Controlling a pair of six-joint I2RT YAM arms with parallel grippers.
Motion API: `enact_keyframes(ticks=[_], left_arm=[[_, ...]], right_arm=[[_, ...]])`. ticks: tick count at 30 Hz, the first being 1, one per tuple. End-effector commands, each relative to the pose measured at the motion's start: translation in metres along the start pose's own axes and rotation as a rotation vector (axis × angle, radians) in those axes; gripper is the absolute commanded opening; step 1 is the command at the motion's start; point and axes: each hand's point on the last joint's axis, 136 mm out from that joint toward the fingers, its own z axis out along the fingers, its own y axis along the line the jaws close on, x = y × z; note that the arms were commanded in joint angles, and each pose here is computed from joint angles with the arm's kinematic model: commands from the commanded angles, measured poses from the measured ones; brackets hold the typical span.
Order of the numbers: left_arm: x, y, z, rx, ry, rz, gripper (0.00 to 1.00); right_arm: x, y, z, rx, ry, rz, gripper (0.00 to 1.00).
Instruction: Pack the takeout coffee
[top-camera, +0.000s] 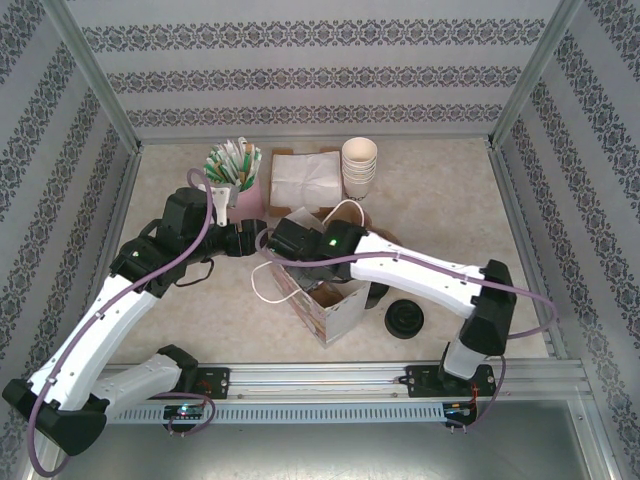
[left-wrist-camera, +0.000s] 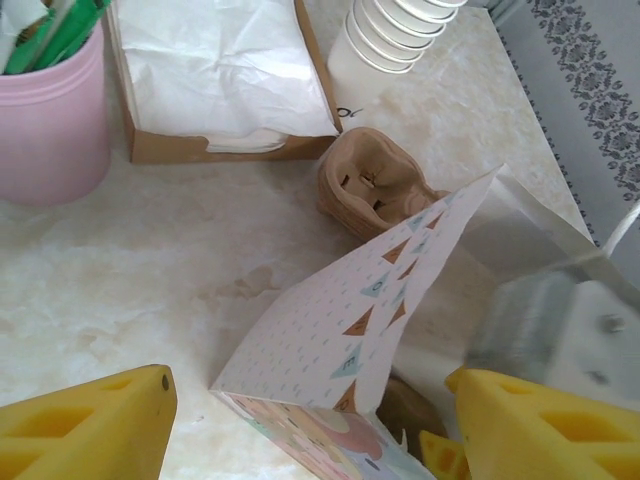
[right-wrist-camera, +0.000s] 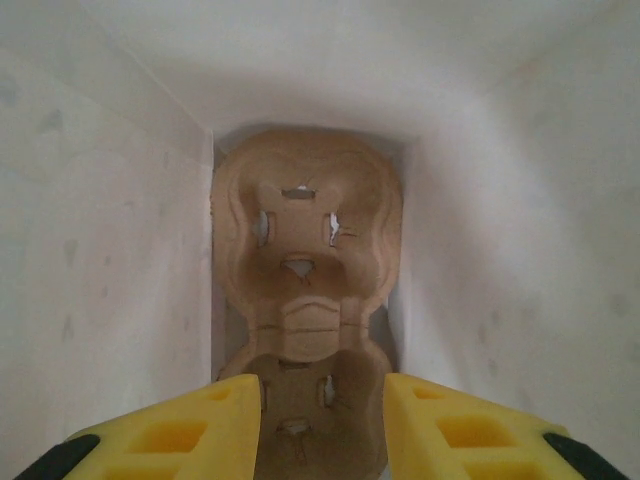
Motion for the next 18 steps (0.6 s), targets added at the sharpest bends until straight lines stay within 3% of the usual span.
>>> enact_keyframes(ticks=[1,18], left_arm=[[0.001,0.014,-0.007,-0.059,-0.018,0.004,0.75],[0.004,0.011,-0.009,-0.043,-0.005,-0.006,0.75]], right_arm=[[-0.001,0.003,0.008,0.001,0.038,-0.031,0.38],[0.002,0.009,0.056,0.002,0.074,-0.024,0.4]])
